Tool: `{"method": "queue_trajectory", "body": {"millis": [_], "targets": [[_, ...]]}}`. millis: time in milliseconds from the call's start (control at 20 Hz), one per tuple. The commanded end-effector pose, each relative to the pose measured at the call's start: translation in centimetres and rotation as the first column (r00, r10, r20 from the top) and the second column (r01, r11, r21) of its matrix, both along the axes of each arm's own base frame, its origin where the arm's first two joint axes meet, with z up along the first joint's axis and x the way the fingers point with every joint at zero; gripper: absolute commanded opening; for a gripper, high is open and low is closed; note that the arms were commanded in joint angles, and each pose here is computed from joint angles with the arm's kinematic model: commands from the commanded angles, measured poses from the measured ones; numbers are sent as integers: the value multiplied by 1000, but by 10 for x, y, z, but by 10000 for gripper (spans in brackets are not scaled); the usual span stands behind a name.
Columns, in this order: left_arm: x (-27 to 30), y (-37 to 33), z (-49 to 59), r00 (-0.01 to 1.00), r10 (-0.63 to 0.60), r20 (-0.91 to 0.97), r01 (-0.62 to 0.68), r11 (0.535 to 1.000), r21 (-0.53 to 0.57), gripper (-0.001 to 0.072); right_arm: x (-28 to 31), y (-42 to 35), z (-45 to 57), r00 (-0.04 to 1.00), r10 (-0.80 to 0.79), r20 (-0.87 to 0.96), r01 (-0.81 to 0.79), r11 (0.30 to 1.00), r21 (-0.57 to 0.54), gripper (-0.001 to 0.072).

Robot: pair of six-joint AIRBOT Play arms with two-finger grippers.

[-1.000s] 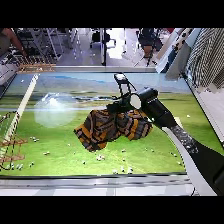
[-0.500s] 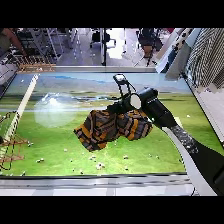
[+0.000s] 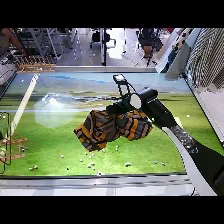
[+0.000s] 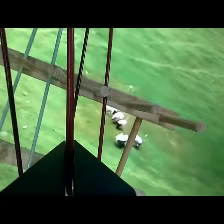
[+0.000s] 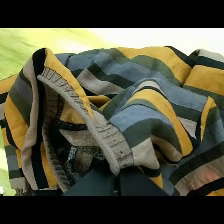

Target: Fold the clothes and pants, and hang the long-sleeved shirts on hangers.

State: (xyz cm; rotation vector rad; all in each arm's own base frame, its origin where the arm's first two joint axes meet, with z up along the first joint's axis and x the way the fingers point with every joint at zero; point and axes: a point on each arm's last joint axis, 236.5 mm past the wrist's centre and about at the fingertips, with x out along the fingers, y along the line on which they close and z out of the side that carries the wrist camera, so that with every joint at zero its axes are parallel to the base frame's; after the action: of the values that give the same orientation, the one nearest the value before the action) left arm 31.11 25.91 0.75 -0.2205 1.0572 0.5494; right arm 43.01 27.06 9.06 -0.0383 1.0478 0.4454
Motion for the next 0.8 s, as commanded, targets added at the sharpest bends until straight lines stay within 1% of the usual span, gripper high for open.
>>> {"method": "queue_trajectory", "body": {"millis": [0, 50, 150, 200, 250, 300, 350, 400, 450, 500, 550, 600, 650, 700, 750], "targets": [[8, 6, 50, 995, -5, 96, -2, 997, 76, 13, -1, 2, 0, 1000, 2, -4, -2, 1000, 5, 19], [14, 5, 75, 988, -8, 153, -7, 995, 97, 13, -1, 2, 0, 1000, 2, -4, -2, 1000, 5, 19], [30, -9, 127, 950, -15, 311, -10, 997, 81, 13, -1, 1, 0, 1000, 2, -3, -2, 1000, 4, 19], [45, -27, 154, 914, -63, 402, 42, 997, 60, 13, -1, 1, 0, 1000, 2, -1, -2, 1000, 1, 19], [64, -58, 186, 842, -171, 511, 168, 984, 53, 12, 1, -2, 0, 1000, 0, 8, 0, 1000, -13, 19], [81, -100, 213, 737, -292, 610, 333, 942, 48, 12, 5, -7, 1, 1000, -3, 24, 4, 999, -34, 19], [90, -150, 238, 590, -389, 708, 517, 855, 40, 12, 7, -11, 4, 999, -6, 43, 8, 999, -48, 18], [90, -193, 252, 462, -434, 774, 665, 747, 22, 12, 10, -14, 8, 998, -9, 63, 13, 998, -57, 18], [85, -230, 254, 355, -480, 802, 787, 617, 22, 12, 12, -18, 11, 997, -13, 78, 18, 998, -64, 18], [79, -255, 240, 290, -544, 788, 866, 500, 26, 12, 13, -20, 14, 996, -14, 87, 20, 997, -69, 18], [68, -278, 217, 221, -621, 752, 932, 363, 26, 12, 13, -22, 17, 995, -15, 95, 22, 997, -74, 18], [57, -296, 197, 162, -667, 727, 971, 238, 2, 12, 13, -23, 19, 995, -15, 99, 23, 997, -75, 18], [48, -312, 180, 112, -684, 721, 991, 127, -34, 12, 13, -24, 20, 994, -17, 104, 25, 997, -79, 18], [43, -323, 170, 90, -678, 730, 996, 56, -71, 12, 14, -25, 21, 994, -18, 109, 27, 996, -82, 18], [39, -334, 164, 75, -661, 746, 995, -4, -104, 12, 14, -26, 22, 993, -19, 112, 29, 996, -86, 18]]}}
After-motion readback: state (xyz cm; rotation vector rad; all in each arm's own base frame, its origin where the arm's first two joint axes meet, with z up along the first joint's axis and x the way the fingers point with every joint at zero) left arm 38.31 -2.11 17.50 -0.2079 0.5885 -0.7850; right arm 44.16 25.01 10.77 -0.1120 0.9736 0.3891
